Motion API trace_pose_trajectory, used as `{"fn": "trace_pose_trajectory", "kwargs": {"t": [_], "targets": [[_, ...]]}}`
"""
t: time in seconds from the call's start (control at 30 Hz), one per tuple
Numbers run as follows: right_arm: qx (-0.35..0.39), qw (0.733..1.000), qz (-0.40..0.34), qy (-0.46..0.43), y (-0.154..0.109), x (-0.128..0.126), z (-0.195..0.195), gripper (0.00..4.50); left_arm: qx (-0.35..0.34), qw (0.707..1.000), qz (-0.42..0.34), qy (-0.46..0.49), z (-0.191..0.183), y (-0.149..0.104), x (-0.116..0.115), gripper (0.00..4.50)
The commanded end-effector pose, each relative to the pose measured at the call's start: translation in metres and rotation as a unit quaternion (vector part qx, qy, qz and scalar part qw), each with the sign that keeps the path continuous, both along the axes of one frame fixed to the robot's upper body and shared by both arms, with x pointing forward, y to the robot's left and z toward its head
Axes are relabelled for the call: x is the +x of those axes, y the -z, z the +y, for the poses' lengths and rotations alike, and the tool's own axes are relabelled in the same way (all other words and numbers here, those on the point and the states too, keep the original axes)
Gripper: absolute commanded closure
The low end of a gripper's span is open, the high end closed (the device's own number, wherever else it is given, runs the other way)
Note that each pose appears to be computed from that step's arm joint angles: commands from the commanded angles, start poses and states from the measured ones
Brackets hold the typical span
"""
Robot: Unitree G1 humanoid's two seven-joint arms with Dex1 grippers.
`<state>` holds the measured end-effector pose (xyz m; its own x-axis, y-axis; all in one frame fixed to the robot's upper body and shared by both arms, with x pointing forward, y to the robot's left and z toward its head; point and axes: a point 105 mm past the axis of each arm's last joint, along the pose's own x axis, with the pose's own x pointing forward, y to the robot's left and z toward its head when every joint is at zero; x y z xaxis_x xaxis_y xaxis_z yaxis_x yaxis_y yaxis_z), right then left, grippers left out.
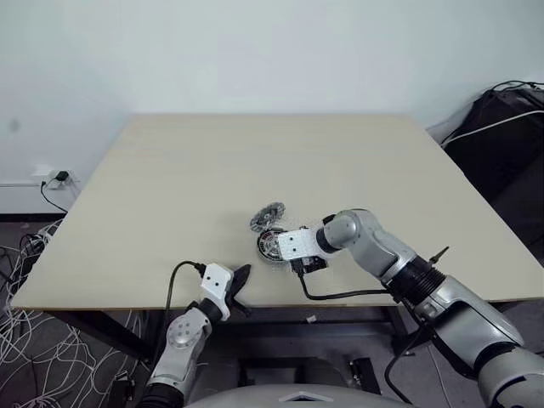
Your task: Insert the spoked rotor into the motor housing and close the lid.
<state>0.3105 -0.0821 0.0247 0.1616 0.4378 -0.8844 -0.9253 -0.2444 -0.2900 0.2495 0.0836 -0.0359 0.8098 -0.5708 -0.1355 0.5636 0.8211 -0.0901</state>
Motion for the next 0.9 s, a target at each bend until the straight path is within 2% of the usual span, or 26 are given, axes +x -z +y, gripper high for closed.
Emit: {"fn": "trace_pose_trajectory", "kwargs": {"t": [0.03, 0.37, 0.7, 0.8, 0.9], "targets": [[-0.019, 0.999, -0.011, -0.029, -0.005, 0.004, -0.001, 1.06, -0.011, 1.0, -0.022, -0.001, -0.001, -0.008, 0.005, 4.5], [-0.035, 0.997, -0.004, -0.065, 0.0, 0.0, 0.005, 1.06, -0.02, 1.0, -0.015, -0.001, -0.003, -0.004, 0.004, 4.5], [-0.044, 0.996, -0.01, -0.081, 0.0, 0.006, 0.014, 1.06, -0.026, 1.0, -0.012, 0.002, -0.006, -0.002, 0.004, 4.5], [-0.045, 0.996, -0.014, -0.08, 0.0, 0.01, 0.016, 1.66, -0.028, 1.0, -0.009, 0.001, -0.006, 0.0, 0.004, 4.5], [-0.041, 0.996, -0.02, -0.079, -0.002, 0.012, 0.017, 2.57, -0.029, 1.0, -0.007, 0.001, -0.007, 0.001, 0.005, 4.5]]}}
